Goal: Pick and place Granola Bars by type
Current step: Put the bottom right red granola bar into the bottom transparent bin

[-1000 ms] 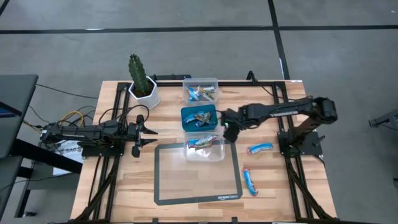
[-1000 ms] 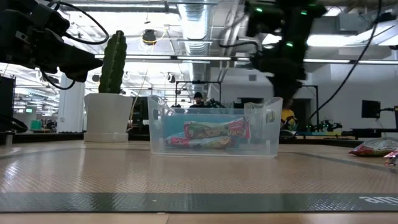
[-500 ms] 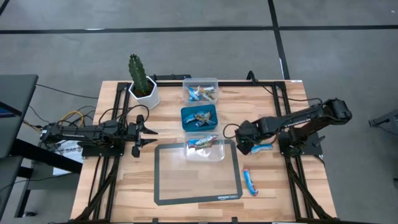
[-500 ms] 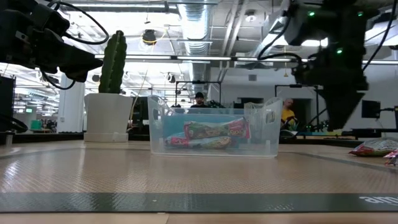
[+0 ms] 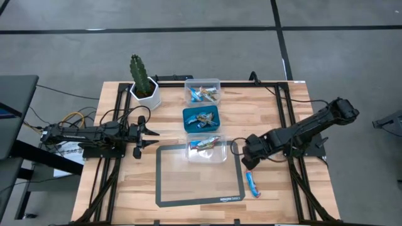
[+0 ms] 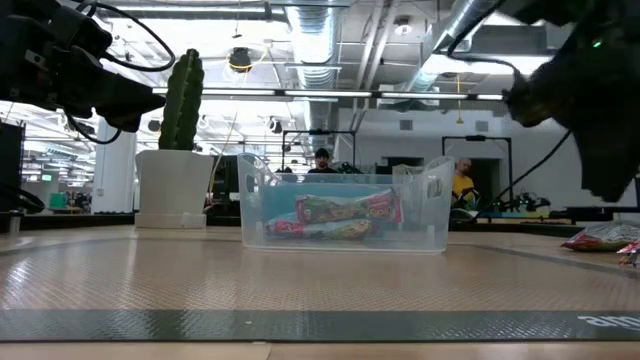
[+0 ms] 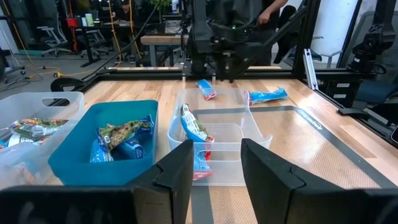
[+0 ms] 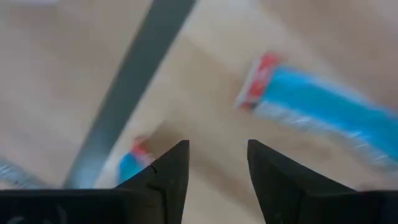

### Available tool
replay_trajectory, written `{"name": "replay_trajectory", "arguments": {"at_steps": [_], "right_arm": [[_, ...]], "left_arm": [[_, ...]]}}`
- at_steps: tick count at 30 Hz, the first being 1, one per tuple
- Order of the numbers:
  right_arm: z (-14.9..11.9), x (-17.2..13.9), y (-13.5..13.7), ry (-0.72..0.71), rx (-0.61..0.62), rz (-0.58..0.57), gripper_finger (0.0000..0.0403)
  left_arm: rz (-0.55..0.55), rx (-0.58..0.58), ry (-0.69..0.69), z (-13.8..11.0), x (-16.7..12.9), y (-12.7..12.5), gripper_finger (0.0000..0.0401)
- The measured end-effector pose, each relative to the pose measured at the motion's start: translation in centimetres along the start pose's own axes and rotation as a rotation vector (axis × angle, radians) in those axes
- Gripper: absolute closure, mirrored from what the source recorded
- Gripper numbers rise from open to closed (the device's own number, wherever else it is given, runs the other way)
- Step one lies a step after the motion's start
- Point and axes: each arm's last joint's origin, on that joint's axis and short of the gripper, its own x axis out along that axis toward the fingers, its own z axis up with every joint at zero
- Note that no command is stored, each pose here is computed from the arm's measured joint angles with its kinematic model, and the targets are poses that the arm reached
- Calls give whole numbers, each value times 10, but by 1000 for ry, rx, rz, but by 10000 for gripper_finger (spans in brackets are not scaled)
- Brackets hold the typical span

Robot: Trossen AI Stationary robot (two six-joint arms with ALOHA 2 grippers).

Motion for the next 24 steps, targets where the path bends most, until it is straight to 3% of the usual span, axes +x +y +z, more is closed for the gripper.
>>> {"name": "replay_trajectory", "arguments": {"at_steps": [8,16,24], "right_arm": [[-26,2,27,28,45,170,254],[-50,17,51,99,42,110,260],[-57,27,57,99,54,72,262]], "left_arm": [[0,0,0,0,0,0,273],[0,0,0,0,0,0,273],[-1,0,1,0,0,0,273]]}}
